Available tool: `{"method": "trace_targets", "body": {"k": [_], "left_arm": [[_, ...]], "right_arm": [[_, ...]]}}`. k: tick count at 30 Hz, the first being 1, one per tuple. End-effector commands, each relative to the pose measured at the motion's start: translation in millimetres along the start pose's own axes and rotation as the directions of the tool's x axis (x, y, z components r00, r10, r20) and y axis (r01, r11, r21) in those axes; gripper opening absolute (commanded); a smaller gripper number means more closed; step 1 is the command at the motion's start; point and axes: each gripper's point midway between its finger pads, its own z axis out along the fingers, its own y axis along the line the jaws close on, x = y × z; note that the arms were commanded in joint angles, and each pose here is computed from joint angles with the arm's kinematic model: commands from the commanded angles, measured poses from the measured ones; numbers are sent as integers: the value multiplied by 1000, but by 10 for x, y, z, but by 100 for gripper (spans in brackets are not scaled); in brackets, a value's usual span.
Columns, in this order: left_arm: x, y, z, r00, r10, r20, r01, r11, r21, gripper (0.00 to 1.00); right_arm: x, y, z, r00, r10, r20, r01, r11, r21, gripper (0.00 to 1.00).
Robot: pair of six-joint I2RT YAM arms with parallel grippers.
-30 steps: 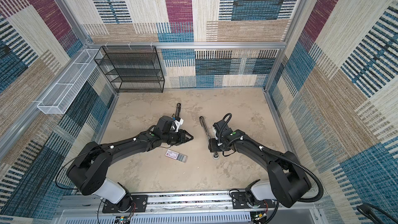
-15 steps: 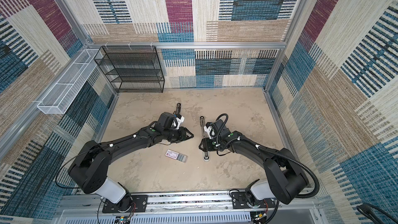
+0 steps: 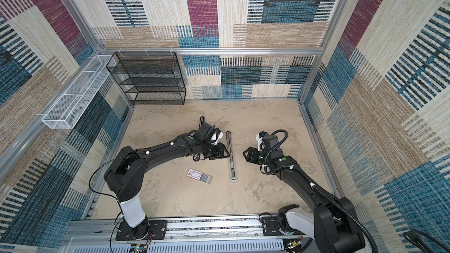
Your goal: Load the staples into the stapler
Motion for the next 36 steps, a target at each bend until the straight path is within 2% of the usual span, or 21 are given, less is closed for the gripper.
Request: {"method": "trace_targets", "body": {"k": [1,10,14,20,30,36], "left_arm": [[79,169,69,998,23,-52,-30,991,-133,48],[29,190,333,990,69,-126,-104,949,-297,47],[13,262,410,983,87,-159,-142,915,-377,46],[-7,307,511,975,109,-195,-184,887,-424,40],[-181,257,614,936,269,-229,-344,843,-414,29],[-333,117,731,878,408,-251,-475,806,-353,27]], "right_arm": [[-134,22,11,998,6,60,-5,1000,-16,62],[-136,-43,109,998,8,63,-7,1000,-7,62],[-139,-64,111,998,8,70,-8,1000,-1,62],[-101,-126,137,997,14,71,-15,1000,16,62],[-122,-280,190,995,38,95,-44,997,57,62],[-185,-385,208,990,70,121,-79,994,76,62]]}}
